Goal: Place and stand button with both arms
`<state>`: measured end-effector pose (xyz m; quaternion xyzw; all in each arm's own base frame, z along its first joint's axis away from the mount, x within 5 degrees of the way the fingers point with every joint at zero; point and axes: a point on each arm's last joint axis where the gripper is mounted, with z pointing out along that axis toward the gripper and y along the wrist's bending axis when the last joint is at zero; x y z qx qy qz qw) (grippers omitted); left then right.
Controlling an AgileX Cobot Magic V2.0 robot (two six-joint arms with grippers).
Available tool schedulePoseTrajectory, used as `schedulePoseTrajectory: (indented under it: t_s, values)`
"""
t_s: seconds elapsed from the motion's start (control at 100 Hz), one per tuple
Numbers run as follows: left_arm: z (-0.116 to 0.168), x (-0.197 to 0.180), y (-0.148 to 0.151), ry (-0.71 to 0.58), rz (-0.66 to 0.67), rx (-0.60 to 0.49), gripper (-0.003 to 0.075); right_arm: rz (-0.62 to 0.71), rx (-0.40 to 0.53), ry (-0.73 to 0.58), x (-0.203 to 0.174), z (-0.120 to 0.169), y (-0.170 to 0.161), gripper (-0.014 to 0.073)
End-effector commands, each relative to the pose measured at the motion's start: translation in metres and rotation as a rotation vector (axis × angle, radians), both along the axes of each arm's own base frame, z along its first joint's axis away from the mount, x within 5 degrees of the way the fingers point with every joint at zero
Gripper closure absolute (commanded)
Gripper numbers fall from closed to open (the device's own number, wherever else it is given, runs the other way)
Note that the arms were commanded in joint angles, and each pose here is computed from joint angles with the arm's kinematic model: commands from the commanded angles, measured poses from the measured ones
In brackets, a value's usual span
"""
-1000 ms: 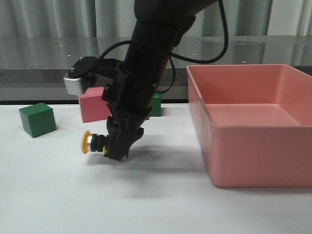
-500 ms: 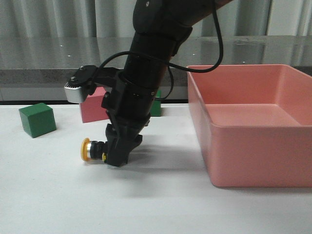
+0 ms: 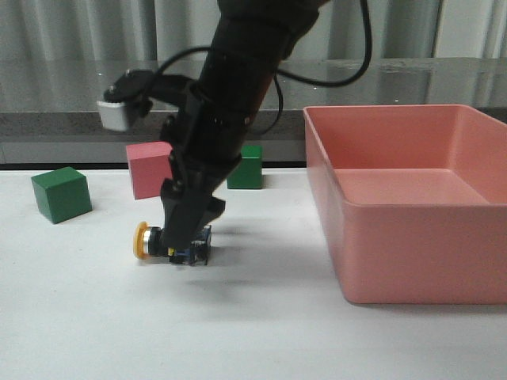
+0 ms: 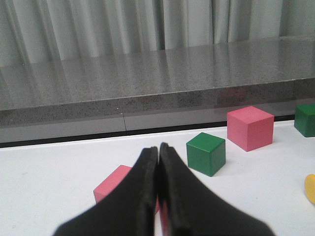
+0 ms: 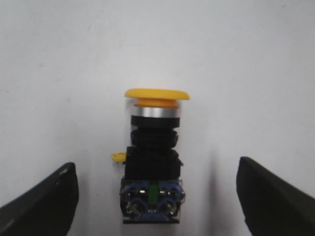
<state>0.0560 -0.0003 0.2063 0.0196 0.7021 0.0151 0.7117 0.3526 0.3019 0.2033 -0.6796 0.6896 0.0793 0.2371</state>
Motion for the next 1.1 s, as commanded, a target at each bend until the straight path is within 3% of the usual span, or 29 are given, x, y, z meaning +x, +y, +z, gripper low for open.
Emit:
schedulePoseTrajectory:
  t_s: [0.0, 0.13, 0.23, 0.41, 0.52, 0.8, 0.95, 1.09]
  values:
    - [-0.001, -0.002, 0.0, -0.082, -0.002, -0.016, 0.0739, -0.045, 0.124, -0.097, -0.009, 0.068, -0.007, -0.0048]
    - [-0.001, -0.002, 0.0, -0.082, -0.002, -0.016, 0.0739, -0.12, 0.22, -0.137, -0.023, 0.119, -0.022, -0.0035]
    - [-0.001, -0.002, 0.0, -0.082, -0.002, -0.016, 0.0739, -0.203, 0.305, -0.163, -0.033, 0.157, -0.04, 0.0053]
    - [-0.001, -0.002, 0.0, -0.082, -0.002, -0.016, 0.0739, -0.404, 0.447, -0.195, -0.044, 0.213, -0.09, 0.0423]
    - [-0.001, -0.002, 0.0, -0.082, -0.002, -0.016, 0.0739, -0.492, 0.471, -0.229, -0.045, 0.233, -0.125, 0.0675]
    - [-0.001, -0.002, 0.0, -0.082, -0.002, -0.016, 0.0739, -0.812, 0.573, -0.284, -0.051, 0.26, -0.212, 0.0656]
    - [-0.001, -0.002, 0.0, -0.082, -0.002, -0.016, 0.0739, -0.905, 0.599, -0.349, -0.075, 0.237, -0.239, 0.0656]
    - [-0.001, -0.002, 0.0, -0.082, -0.002, -0.016, 0.0739, -0.977, 0.686, -0.488, -0.108, 0.205, -0.257, 0.0656]
